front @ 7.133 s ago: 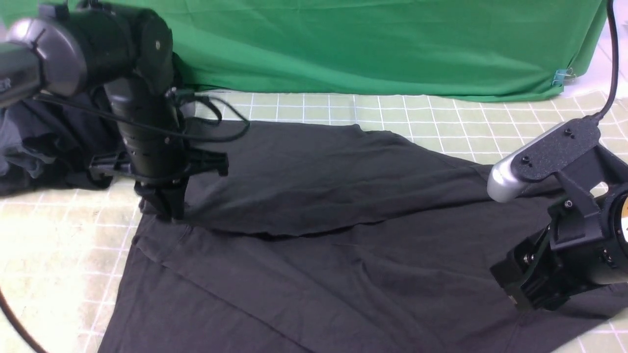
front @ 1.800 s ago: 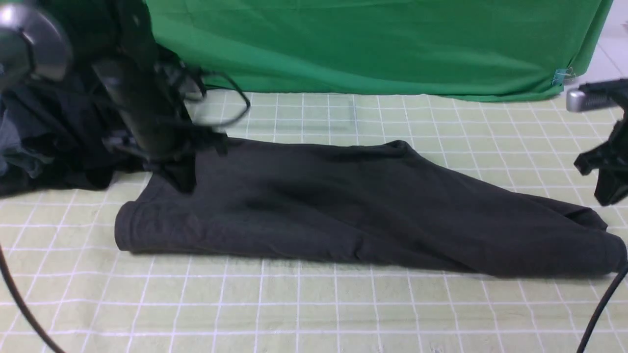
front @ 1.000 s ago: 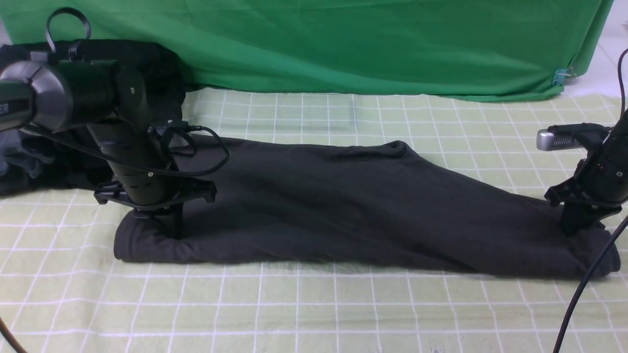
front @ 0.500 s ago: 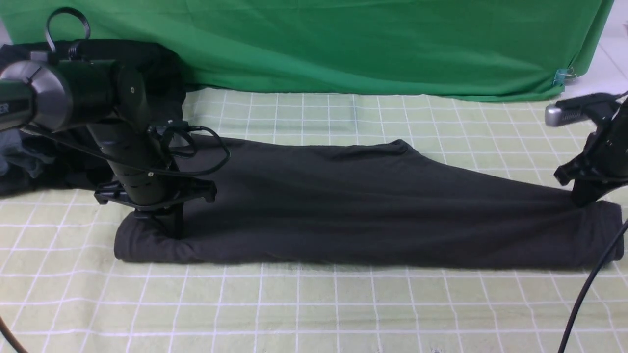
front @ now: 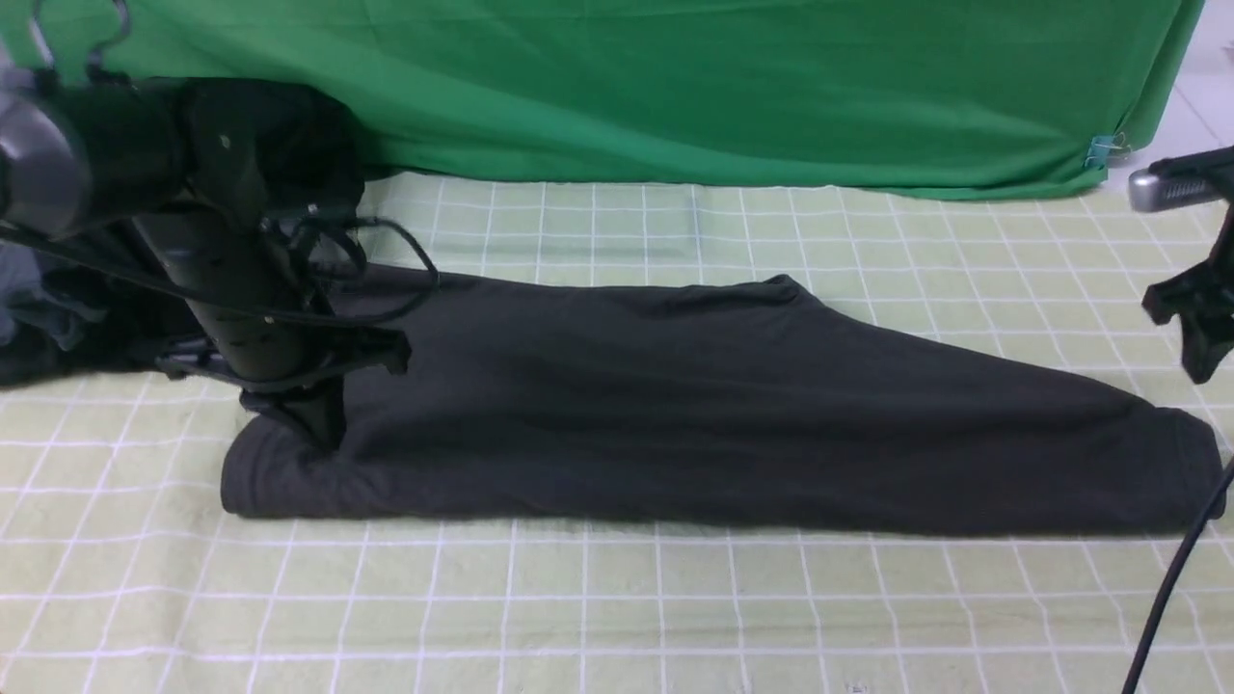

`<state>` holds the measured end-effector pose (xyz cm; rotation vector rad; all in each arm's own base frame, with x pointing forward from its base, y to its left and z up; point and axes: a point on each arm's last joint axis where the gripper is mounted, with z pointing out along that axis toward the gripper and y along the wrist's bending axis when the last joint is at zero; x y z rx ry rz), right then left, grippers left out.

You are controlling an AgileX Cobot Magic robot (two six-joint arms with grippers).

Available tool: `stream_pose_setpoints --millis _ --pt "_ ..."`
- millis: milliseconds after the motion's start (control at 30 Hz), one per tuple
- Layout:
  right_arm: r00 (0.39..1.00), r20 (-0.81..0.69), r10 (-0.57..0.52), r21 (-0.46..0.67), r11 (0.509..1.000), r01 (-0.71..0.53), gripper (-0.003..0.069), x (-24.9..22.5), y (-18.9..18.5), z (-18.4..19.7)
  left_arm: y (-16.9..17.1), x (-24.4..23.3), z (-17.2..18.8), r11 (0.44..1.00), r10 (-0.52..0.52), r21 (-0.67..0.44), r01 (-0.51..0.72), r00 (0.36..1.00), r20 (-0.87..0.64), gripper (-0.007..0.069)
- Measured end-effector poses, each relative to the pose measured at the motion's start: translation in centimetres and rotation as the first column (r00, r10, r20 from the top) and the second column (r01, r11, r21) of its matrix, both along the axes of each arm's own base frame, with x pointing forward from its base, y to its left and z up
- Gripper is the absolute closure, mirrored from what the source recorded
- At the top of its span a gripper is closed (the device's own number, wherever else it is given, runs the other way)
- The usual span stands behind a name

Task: Fold a long-sleeved shirt over a green coffee tablecloth.
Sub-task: 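Pull the folded dark garment lengthwise by its ends to straighten it flat on the table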

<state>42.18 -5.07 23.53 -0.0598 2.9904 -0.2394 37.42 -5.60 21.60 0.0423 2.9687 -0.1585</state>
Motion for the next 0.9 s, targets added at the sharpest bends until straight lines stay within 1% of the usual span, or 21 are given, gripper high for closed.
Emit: stream_pose_setpoints --millis 100,133,167,200,267,300,333,367,433,500,533,567,600,667,700,767,800,833,867,900 --pt "0.999 0.032 -0.015 0.047 0.999 0.014 0.0463 -1.8 0.6 1.6 -0.4 -0.4 1.4 0.998 0.018 -0.061 -0.016 0.999 0.029 0.0629" --pt "0.999 0.045 -0.016 0.053 0.998 0.014 0.0480 -2.1 0.6 2.0 -0.5 -0.4 1.5 0.998 0.018 -0.064 -0.016 0.999 0.030 0.0629" --pt "0.999 0.051 -0.014 0.072 0.997 0.010 0.0533 -3.1 0.9 2.2 -0.7 -0.4 1.5 0.997 0.019 -0.074 -0.016 0.999 0.036 0.0629" --pt "0.999 0.037 -0.011 0.082 0.997 0.008 0.0562 -3.9 1.0 1.7 -0.8 -0.5 1.2 0.997 0.019 -0.076 -0.016 0.999 0.038 0.0629" --pt "1.000 0.003 -0.013 0.091 0.996 0.013 0.0566 -4.9 1.1 0.7 -1.0 -0.7 0.5 0.997 0.022 -0.080 -0.018 0.999 0.040 0.0629" --pt "1.000 -0.020 -0.017 0.095 0.995 0.018 0.0543 -5.3 1.0 -0.1 -1.1 -0.9 0.1 0.997 0.021 -0.080 -0.018 0.999 0.040 0.0629" --pt "0.999 -0.041 -0.022 0.103 0.994 0.026 0.0489 -5.7 0.9 -1.1 -1.1 -1.0 -0.5 0.997 0.019 -0.071 -0.016 0.999 0.039 0.0629" --pt "0.999 -0.047 -0.028 0.107 0.994 0.033 0.0453 -5.9 0.7 -1.6 -1.1 -1.1 -0.9 0.998 0.017 -0.064 -0.014 0.999 0.038 0.0629" --pt "0.998 -0.049 -0.041 0.131 0.990 0.047 0.0302 -6.3 0.4 -2.8 -0.9 -1.4 -2.5 0.999 0.016 -0.043 -0.015 1.000 0.013 0.0629" --pt "0.998 -0.039 -0.048 0.148 0.988 0.053 0.0207 -6.4 0.1 -3.6 -0.8 -1.5 -4.0 0.999 0.014 -0.031 -0.015 1.000 -0.025 0.0629" --pt "0.998 -0.038 -0.049 0.148 0.988 0.054 0.0199 -6.3 0.1 -3.7 -0.8 -1.5 -4.2 0.999 0.014 -0.031 -0.015 1.000 -0.028 0.0629" --pt "0.998 -0.038 -0.053 0.162 0.985 0.058 0.0165 -6.2 0.1 -4.4 -0.9 -1.4 -4.8 0.999 0.018 -0.034 -0.020 0.999 -0.046 0.0629" --pt "0.998 -0.041 -0.052 0.164 0.985 0.058 0.0164 -6.2 0.1 -4.6 -0.9 -1.4 -4.9 0.999 0.018 -0.034 -0.020 0.999 -0.048 0.0629" --pt "0.997 -0.065 -0.037 0.173 0.984 0.047 0.0218 -5.9 0.0 -5.8 -1.0 -1.3 -5.3 0.999 0.022 -0.038 -0.024 0.998 -0.066 0.0629" --pt "0.997 -0.075 -0.030 0.177 0.983 0.043 0.0274 -5.8 0.1 -6.2 -1.0 -1.3 -5.5 0.999 0.025 -0.042 -0.028 0.997 -0.071 0.0629" --pt "0.996 -0.087 -0.013 0.178 0.984 0.029 0.0421 -5.7 0.1 -6.7 -1.1 -1.2 -5.7 0.999 0.026 -0.045 -0.030 0.997 -0.077 0.0628" --pt "0.996 -0.087 -0.012 0.175 0.984 0.027 0.0509 -5.7 0.0 -6.7 -1.1 -1.2 -5.7 0.999 0.026 -0.045 -0.029 0.996 -0.080 0.0628" --pt "0.996 -0.087 -0.012 0.175 0.984 0.027 0.0524 -5.7 0.0 -6.7 -1.1 -1.2 -5.7 0.999 0.025 -0.045 -0.029 0.997 -0.079 0.0628" --pt "0.996 -0.085 -0.022 0.165 0.986 0.036 0.0601 -5.7 0.0 -6.7 -1.1 -1.2 -5.7 0.999 0.025 -0.045 -0.029 0.996 -0.082 0.0628" --pt "0.996 -0.084 -0.023 0.159 0.987 0.037 0.0614 -5.8 -0.1 -6.6 -1.1 -1.2 -5.7 0.999 0.025 -0.045 -0.029 0.996 -0.081 0.0628"
